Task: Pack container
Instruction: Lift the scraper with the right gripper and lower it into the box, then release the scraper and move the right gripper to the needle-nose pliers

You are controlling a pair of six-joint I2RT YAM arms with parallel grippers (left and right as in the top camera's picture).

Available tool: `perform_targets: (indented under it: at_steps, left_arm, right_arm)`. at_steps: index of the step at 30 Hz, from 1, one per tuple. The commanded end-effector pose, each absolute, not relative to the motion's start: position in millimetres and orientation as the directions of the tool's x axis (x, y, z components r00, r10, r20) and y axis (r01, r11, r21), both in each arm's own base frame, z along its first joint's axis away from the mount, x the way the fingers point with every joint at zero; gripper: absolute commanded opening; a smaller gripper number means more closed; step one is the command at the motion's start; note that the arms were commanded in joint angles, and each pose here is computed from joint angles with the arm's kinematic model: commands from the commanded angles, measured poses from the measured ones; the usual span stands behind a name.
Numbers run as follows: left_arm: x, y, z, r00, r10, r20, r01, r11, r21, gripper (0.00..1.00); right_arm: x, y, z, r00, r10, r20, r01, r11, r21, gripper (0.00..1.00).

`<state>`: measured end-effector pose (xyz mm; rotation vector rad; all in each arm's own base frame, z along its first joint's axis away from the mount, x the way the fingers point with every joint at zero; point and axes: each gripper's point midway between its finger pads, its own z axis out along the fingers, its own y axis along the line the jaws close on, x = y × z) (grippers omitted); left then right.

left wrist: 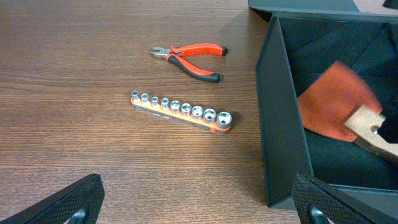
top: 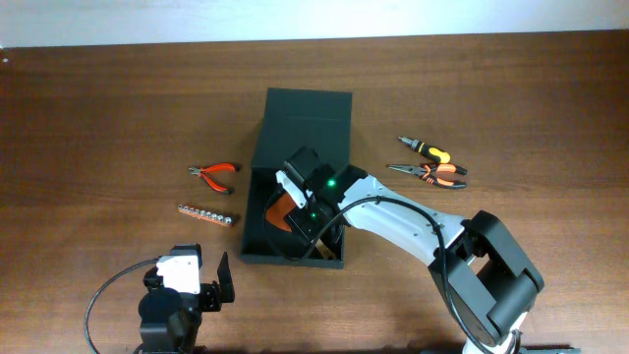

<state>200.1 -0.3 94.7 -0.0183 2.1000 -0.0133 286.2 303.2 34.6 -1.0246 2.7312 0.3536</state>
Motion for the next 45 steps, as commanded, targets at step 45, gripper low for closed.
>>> perform_targets:
  at_steps: [45]
  left_arm:
    - [200.4,1.8,94.2,-0.501,-0.002,-0.866,-0.009,1.000,0.003,0.99]
  right_arm:
    - [362.0,31.0,52.0,-0.914,-0.406,-0.004,-0.405,0.911,0.079,0.99]
